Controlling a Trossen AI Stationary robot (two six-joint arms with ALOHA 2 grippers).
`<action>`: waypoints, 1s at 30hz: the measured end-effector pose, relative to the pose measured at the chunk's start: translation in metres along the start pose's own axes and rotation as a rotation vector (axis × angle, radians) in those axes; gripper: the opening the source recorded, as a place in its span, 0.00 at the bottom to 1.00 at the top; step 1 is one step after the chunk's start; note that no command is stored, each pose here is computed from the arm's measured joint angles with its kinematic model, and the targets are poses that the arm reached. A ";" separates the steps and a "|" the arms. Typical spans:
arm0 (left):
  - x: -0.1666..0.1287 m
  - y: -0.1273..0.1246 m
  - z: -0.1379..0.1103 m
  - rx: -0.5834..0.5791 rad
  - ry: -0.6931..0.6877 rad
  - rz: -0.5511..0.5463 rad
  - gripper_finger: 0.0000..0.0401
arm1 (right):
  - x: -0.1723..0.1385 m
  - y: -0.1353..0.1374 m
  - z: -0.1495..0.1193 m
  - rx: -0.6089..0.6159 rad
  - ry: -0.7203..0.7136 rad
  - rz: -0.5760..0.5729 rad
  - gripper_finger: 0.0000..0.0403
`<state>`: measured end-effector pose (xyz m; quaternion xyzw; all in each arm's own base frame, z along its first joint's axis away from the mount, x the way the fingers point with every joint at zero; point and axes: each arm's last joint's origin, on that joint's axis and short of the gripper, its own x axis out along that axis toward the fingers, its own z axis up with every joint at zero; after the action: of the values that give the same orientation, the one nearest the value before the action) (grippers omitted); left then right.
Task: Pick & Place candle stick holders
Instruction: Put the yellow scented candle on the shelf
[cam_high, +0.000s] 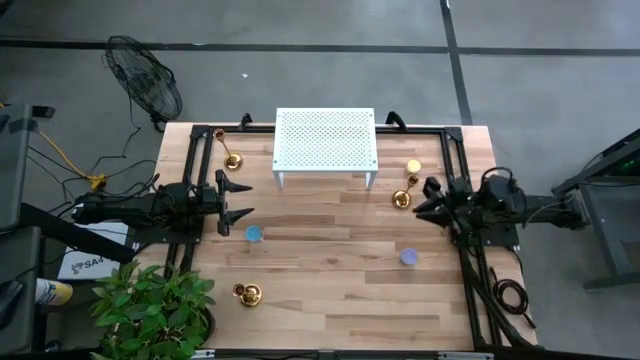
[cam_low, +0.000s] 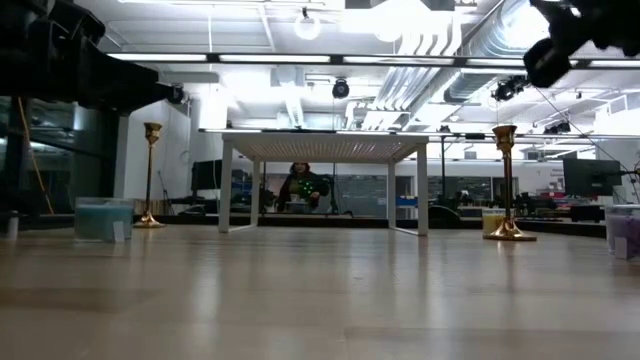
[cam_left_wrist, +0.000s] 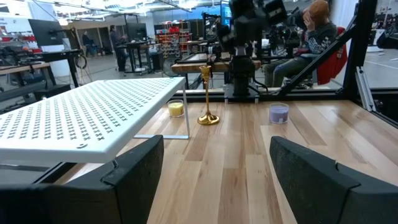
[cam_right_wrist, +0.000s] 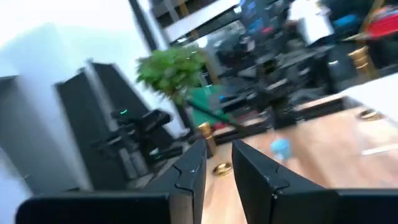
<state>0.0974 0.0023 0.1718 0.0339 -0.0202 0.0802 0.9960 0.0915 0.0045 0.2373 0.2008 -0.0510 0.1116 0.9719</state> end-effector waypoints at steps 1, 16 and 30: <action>0.000 0.000 0.000 0.000 0.000 0.000 0.72 | 0.000 0.002 0.007 -0.010 0.007 -0.041 0.18; 0.000 0.000 0.000 0.000 0.000 0.000 0.72 | 0.005 0.032 0.116 -0.143 0.375 -0.750 0.18; 0.000 0.000 0.000 0.000 0.000 0.000 0.72 | 0.060 0.010 0.187 -0.403 0.584 -1.122 0.18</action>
<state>0.0974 0.0023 0.1719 0.0340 -0.0204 0.0802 0.9960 0.1374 -0.0494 0.4208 -0.0272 0.3072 -0.3735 0.8749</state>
